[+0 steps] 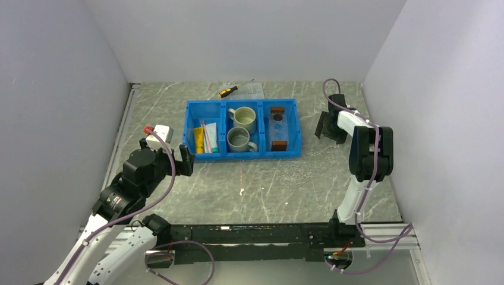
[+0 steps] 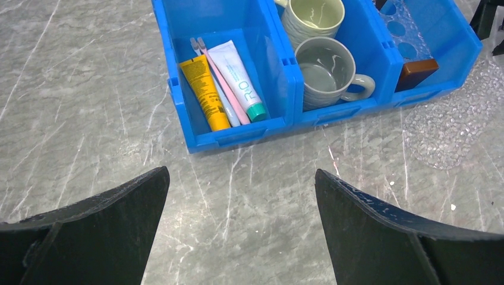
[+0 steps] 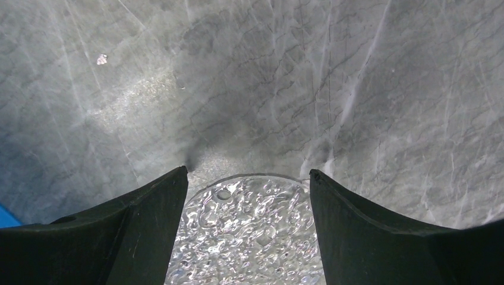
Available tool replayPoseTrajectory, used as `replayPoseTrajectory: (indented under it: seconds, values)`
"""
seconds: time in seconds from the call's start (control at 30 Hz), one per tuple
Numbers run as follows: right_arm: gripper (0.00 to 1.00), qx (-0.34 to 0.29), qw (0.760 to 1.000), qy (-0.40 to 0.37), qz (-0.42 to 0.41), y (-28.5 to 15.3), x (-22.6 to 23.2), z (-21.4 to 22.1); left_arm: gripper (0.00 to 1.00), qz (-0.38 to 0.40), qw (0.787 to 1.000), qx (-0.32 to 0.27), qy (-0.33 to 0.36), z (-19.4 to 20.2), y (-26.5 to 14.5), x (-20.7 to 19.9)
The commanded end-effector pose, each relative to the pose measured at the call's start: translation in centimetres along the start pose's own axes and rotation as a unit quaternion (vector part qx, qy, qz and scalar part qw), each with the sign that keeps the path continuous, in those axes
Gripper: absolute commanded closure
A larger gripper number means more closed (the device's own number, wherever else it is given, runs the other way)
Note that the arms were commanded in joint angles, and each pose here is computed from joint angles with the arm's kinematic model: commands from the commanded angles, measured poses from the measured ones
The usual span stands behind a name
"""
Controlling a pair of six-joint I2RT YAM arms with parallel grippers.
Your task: Prepare toiletry sets of a toothbrush and toothpaste on the tray
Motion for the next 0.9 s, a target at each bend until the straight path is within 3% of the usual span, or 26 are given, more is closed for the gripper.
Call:
replayPoseTrajectory:
  seconds: [0.0,0.87]
  values:
    - [0.23,0.0,1.0,-0.003,0.002,-0.1,-0.1,-0.2,0.01,0.011,0.999,-0.031,-0.011,-1.6,-0.3,-0.3]
    - [0.23,0.045,0.999,0.029,0.001,-2.2,-2.7,7.0,0.01,0.021,0.998,-0.049,-0.016,-1.9,-1.0,-0.4]
Point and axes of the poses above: each gripper's point midway between its finger pads, its own y axis out along the fingers, its own x axis along the line the jaws close on, z = x × y, the point moved 6 cm from there along -y, back along the fingers, and after that the axes turned 7 degrees about y, right-handed, at the moved point
